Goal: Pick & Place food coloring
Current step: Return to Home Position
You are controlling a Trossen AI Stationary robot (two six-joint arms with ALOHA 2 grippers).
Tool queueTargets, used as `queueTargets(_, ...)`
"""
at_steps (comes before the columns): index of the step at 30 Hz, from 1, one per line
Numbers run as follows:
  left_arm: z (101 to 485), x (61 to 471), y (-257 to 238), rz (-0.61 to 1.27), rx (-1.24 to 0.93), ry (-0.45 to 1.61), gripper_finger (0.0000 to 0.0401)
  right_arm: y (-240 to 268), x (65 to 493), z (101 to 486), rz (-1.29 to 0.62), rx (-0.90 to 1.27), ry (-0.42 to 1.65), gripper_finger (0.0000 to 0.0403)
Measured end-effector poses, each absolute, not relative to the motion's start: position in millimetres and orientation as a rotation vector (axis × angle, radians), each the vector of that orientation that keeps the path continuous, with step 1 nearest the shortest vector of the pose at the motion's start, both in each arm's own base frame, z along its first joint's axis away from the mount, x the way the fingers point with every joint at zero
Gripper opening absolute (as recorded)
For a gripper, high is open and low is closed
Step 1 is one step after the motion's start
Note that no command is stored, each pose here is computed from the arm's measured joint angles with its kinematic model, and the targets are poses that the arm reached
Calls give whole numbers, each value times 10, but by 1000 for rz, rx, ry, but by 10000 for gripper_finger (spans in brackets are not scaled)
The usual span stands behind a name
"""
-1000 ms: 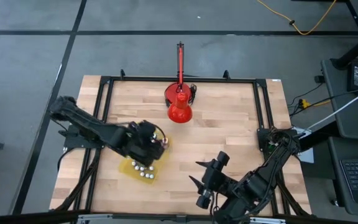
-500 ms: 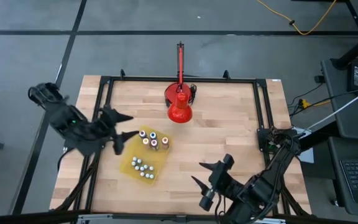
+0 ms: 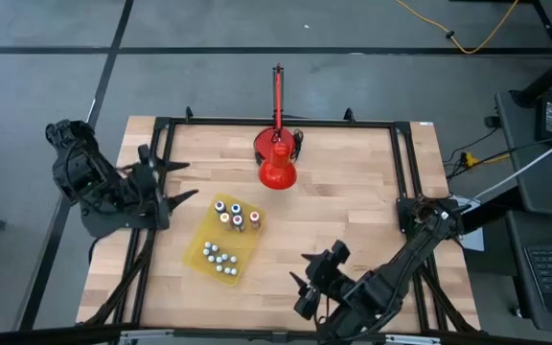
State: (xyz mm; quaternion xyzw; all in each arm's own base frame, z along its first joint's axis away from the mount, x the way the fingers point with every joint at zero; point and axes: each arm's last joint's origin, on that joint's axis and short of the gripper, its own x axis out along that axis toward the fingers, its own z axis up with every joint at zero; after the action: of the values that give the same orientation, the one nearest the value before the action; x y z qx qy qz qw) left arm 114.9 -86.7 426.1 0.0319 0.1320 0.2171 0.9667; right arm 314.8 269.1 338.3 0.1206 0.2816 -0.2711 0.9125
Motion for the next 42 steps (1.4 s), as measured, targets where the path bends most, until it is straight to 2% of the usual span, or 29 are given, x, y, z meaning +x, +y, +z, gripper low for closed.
queueTargets(6,3998,1080,-913,398,84,283,294,2836,3282,2924,-500,349,589,244)
queueTargets(11,3653,1067,-1010,330,-60,309,294,2951,3394,2598,-411,464,535,244)
queueTargets(15,3408,1136,-1137,242,-68,315,294,2990,3457,2428,-317,480,527,244)
queueTargets(18,3333,1197,-1142,184,-92,300,294,2938,3403,2307,-328,451,564,244)
queueTargets(26,3345,1305,-898,-104,-222,175,294,2660,3010,2660,-344,443,476,244)
queueTargets(29,3341,1277,-736,-155,-241,120,294,2506,2821,2815,-320,428,454,244)
queueTargets(37,3358,1107,-440,-74,-261,24,294,2019,2348,3120,-264,393,325,244)
queueTargets(42,3236,963,-310,11,-298,-31,294,1712,2024,3113,-227,407,226,244)
